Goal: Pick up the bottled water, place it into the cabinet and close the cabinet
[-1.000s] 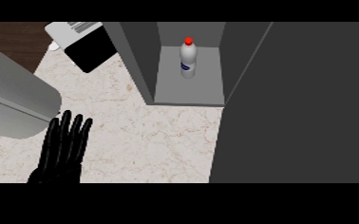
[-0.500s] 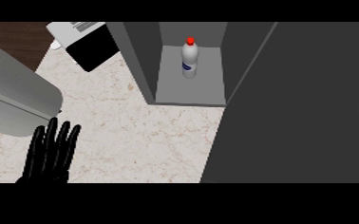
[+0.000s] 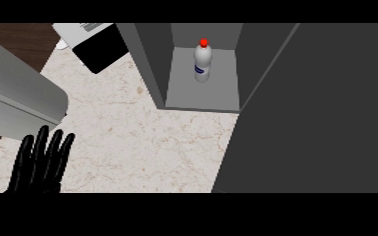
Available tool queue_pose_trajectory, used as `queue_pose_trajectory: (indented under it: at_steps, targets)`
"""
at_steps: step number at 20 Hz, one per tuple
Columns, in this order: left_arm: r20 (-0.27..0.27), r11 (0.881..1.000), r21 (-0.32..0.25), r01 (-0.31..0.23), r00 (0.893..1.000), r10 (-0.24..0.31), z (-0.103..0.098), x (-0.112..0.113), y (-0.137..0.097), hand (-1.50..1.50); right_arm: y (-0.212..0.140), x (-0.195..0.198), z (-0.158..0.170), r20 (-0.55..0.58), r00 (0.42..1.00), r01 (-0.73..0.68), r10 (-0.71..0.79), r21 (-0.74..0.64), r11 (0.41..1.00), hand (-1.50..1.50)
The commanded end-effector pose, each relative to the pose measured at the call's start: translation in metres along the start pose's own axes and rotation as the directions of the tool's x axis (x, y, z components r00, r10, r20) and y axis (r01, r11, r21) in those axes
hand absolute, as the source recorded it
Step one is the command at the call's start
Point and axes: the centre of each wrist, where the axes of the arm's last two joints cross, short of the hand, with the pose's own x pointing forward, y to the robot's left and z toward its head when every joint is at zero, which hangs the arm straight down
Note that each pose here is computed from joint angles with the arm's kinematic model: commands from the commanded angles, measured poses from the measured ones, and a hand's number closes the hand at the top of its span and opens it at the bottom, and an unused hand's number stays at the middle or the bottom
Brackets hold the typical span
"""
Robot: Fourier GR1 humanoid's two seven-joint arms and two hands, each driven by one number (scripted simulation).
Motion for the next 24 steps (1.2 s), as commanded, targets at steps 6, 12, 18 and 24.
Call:
queue_pose_trajectory:
  at_steps: [6,12,18,24]
  targets:
    - [0.009,1.0,-0.019,0.005,1.0,-0.005,-0.001,0.007,0.01,-1.5,0.006,0.002,-0.038,0.056,0.997,0.048,-0.043,-0.078,0.996,1.5]
    - [0.02,1.0,-0.024,-0.005,1.0,0.005,-0.002,0.011,0.015,-1.5,0.002,-0.004,-0.037,0.062,0.993,0.103,-0.097,-0.095,0.99,1.5]
    - [0.021,0.999,-0.049,-0.023,0.999,0.024,-0.004,0.011,0.01,-1.5,0.005,-0.014,-0.043,0.054,0.978,0.203,-0.202,-0.014,0.979,1.5]
    - [0.031,0.992,-0.117,-0.037,0.999,0.041,-0.006,0.017,0.013,-1.5,0.021,-0.037,-0.046,-0.056,0.891,0.453,-0.451,0.195,0.87,1.5]
